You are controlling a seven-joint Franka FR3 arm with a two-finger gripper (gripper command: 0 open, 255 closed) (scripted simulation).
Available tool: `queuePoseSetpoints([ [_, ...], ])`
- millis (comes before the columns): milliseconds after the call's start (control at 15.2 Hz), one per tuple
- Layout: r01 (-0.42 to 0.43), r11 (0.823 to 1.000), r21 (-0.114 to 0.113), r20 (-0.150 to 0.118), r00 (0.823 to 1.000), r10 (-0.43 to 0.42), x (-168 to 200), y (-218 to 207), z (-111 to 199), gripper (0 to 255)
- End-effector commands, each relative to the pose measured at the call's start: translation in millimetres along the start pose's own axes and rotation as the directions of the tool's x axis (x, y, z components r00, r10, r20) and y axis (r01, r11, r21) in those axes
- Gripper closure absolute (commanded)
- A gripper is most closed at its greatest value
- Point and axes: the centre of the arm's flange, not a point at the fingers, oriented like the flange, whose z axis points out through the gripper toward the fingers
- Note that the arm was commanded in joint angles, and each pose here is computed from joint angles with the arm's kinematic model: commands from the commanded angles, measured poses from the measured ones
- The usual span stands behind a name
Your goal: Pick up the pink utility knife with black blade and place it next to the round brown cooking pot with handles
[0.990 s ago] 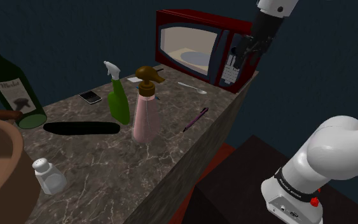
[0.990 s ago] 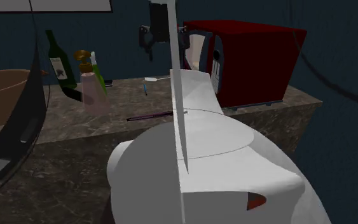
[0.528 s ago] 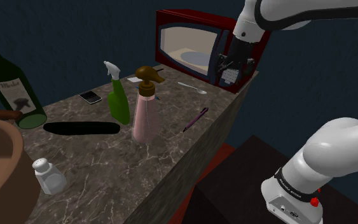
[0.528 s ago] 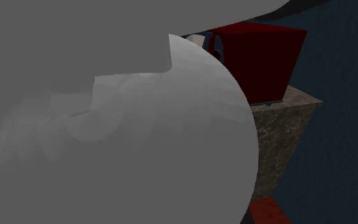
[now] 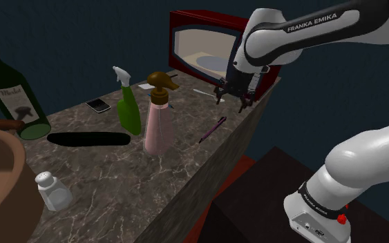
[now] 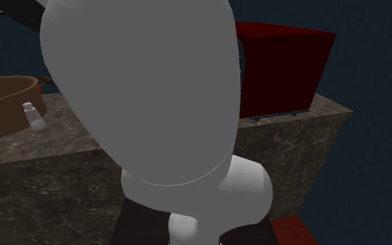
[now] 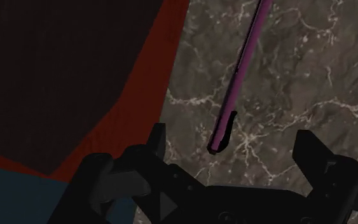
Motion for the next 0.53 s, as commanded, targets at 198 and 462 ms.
queuePoseSetpoints([
  [198,-0.248,0.969,0.007,0.03,0.968,0.248,16.6,-10.9,45.6,0],
  [462,-0.248,0.969,0.007,0.03,0.968,0.248,16.0,-11.2,66.7,0],
])
